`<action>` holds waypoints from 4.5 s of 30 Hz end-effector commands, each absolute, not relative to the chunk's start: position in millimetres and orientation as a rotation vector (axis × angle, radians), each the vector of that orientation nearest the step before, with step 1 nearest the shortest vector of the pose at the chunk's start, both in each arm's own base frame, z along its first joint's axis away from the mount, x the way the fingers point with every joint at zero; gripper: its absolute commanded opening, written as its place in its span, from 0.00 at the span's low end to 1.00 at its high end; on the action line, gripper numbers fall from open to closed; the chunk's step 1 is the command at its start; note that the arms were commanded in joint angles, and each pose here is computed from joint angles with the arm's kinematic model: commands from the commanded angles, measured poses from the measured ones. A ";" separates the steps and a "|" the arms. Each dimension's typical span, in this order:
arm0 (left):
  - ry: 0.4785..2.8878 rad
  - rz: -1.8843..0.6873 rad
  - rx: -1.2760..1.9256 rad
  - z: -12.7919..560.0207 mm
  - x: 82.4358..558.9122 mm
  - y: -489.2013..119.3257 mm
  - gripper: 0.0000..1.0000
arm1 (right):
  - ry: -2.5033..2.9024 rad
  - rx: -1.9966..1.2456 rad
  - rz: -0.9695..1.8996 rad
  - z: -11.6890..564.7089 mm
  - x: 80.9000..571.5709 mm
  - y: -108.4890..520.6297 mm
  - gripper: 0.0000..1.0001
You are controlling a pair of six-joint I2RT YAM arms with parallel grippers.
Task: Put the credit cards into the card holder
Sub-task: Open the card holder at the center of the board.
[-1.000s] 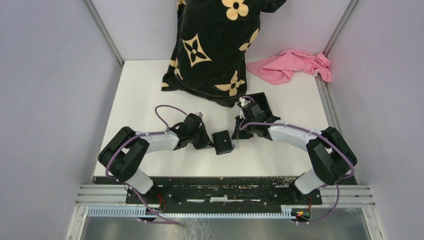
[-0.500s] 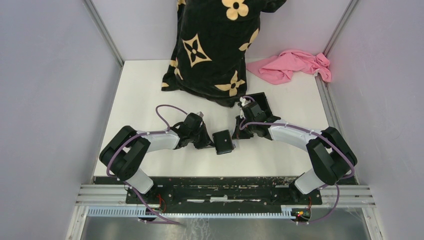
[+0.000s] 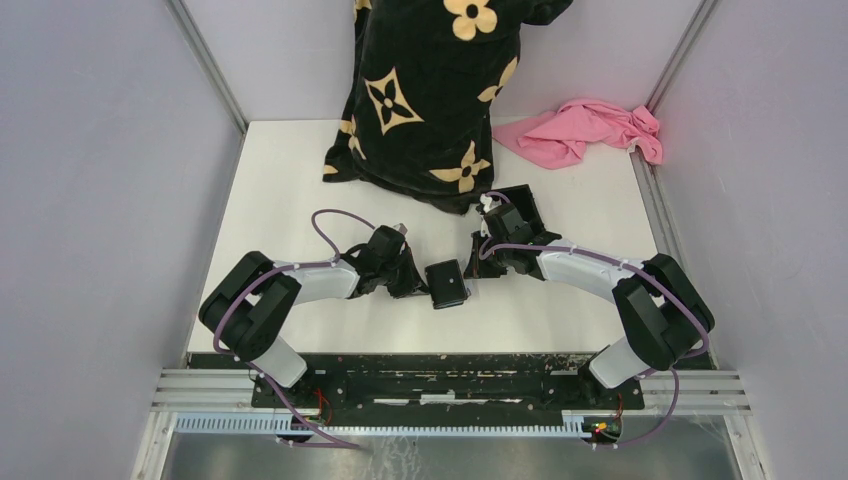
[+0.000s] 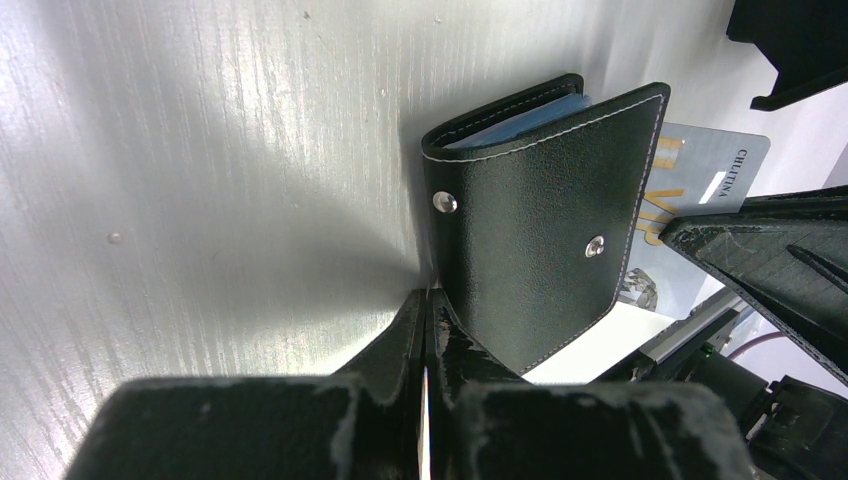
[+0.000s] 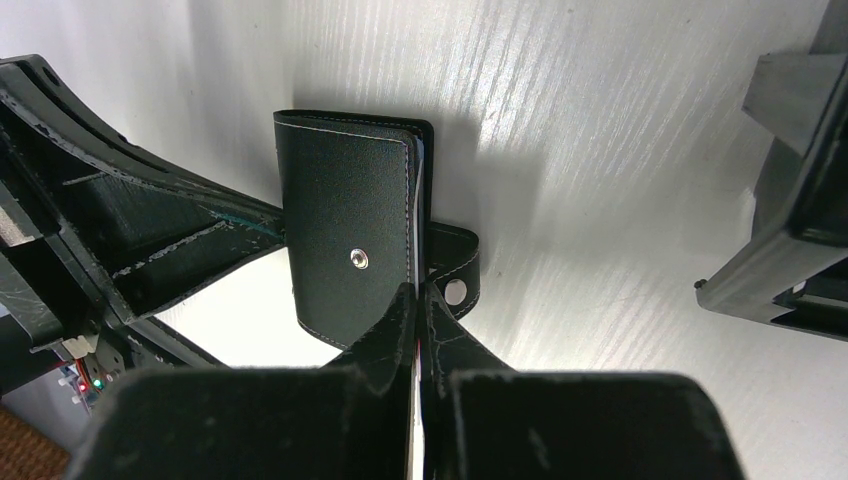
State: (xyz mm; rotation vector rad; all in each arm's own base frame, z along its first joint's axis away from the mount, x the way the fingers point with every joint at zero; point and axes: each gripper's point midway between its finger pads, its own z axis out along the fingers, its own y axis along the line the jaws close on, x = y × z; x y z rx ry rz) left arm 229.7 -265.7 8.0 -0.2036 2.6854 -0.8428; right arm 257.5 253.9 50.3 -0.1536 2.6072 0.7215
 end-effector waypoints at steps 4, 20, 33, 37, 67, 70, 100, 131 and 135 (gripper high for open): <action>2.953 -0.406 -0.215 -59.4 173.2 -196.1 0.03 | 2.529 -0.149 0.800 75.2 268.2 266.4 0.01; 2.956 -0.404 -0.217 -60.0 171.2 -194.6 0.03 | 2.518 -0.137 0.814 81.1 269.5 268.4 0.01; 2.958 -0.406 -0.217 -60.5 169.3 -193.8 0.03 | 2.506 -0.124 0.830 85.9 270.4 270.4 0.01; 2.958 -0.407 -0.216 -60.2 169.0 -193.9 0.03 | 2.496 -0.120 0.841 90.3 271.8 272.1 0.01; 2.960 -0.404 -0.212 -59.1 170.7 -195.0 0.03 | 2.449 -0.147 0.863 117.6 277.9 277.4 0.01; 2.962 -0.405 -0.214 -59.6 170.4 -195.0 0.03 | 2.447 -0.150 0.864 119.5 277.5 277.2 0.01; 2.968 -0.416 -0.227 -63.2 165.8 -194.3 0.03 | 2.454 -0.203 0.907 124.9 261.8 299.4 0.01; 2.972 -0.389 -0.215 -43.6 140.6 -171.4 0.03 | 2.509 -0.375 0.669 72.8 240.0 331.7 0.01; 2.943 -0.356 -0.232 -29.9 142.2 -165.1 0.03 | 2.511 -0.389 0.592 65.8 241.4 326.5 0.01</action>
